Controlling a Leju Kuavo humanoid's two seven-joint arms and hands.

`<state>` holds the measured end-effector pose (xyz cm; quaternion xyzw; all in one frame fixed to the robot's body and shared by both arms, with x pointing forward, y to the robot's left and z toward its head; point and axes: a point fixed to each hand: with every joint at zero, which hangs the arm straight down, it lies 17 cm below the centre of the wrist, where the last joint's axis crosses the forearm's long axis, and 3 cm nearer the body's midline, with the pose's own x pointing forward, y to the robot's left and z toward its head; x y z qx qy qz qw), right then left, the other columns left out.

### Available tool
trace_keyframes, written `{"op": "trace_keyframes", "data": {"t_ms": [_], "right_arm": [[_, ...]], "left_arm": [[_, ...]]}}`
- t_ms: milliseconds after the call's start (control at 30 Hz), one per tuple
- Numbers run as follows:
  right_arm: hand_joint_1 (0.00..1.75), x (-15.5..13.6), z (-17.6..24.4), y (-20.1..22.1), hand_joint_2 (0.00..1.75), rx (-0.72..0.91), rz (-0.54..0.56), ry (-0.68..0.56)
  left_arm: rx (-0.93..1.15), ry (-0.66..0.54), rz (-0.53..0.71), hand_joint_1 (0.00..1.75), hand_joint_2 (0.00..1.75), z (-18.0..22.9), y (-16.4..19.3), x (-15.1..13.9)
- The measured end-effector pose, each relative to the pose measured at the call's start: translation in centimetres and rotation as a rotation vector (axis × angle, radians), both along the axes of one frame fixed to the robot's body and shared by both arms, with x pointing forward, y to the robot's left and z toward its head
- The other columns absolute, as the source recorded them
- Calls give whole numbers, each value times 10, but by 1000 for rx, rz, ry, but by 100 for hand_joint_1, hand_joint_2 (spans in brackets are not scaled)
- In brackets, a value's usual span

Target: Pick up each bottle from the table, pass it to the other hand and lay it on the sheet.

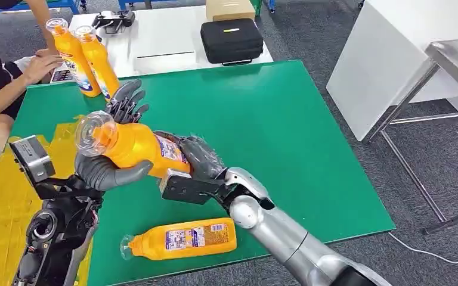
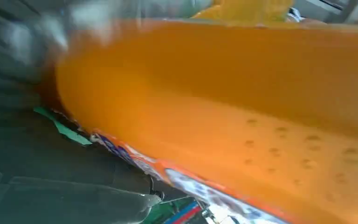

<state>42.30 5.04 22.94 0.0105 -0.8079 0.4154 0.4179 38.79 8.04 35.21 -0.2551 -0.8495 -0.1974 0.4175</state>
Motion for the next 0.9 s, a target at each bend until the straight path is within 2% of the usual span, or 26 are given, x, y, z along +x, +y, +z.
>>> {"op": "trace_keyframes", "data": {"t_ms": [467, 500, 533, 567, 600, 633, 900], "right_arm": [[175, 6, -16, 7, 175, -79, -18, -5], [175, 6, -17, 7, 175, -80, -19, -4], [175, 6, -17, 7, 175, -81, -20, -4], [175, 7, -17, 8, 175, -81, -20, -4], [175, 7, -17, 8, 175, -82, -21, -3], [175, 8, -18, 7, 175, -82, -23, -2], [175, 9, -19, 7, 175, -83, -29, 1]], "left_arm": [[10, 26, -2, 0, 175, -8, -1, 2], [11, 27, -2, 54, 175, -8, -1, 2], [12, 29, -2, 145, 175, -8, -1, 2], [12, 30, -2, 145, 175, -9, -1, 3], [13, 31, -1, 168, 175, -9, -1, 3], [14, 31, -1, 175, 175, -10, -1, 3], [14, 33, -2, 175, 175, -10, -1, 4]]}}
